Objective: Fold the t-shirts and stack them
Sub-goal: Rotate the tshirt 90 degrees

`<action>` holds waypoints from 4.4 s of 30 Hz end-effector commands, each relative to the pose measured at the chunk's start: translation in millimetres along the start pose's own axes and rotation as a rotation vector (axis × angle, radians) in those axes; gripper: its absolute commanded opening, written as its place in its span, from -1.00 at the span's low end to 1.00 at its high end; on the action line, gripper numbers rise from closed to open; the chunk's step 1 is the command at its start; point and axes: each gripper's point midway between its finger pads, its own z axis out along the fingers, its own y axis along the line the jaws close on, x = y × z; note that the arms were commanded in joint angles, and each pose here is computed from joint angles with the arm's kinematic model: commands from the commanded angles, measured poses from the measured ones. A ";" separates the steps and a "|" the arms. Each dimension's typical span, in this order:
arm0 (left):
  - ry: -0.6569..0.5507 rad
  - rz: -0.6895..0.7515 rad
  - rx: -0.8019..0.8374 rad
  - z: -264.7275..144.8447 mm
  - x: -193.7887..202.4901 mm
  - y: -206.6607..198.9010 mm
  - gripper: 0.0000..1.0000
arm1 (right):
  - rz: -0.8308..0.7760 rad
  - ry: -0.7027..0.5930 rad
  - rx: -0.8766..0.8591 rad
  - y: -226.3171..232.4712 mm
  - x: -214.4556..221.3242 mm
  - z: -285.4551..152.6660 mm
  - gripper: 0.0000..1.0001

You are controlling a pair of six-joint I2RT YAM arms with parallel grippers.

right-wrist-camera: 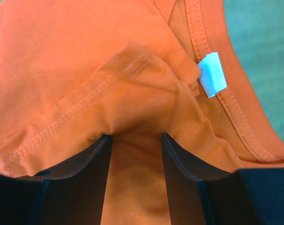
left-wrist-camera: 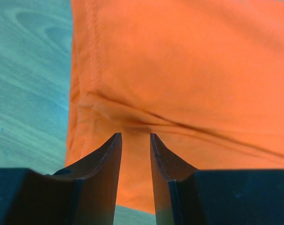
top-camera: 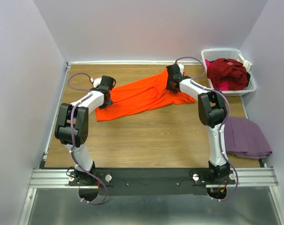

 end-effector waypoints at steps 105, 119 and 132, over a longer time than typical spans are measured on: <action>-0.091 0.476 0.847 -77.6 48.6 -352.1 -0.22 | 0.145 -0.301 -0.067 -42.4 84.1 -312.0 0.21; 0.041 0.393 0.574 -14.1 75.3 -337.2 -0.22 | 0.180 -0.255 -0.076 -44.5 101.0 -303.6 0.21; 0.044 0.232 0.360 17.9 35.6 -273.6 -0.22 | 0.169 -0.254 -0.061 -48.5 105.6 -300.0 0.21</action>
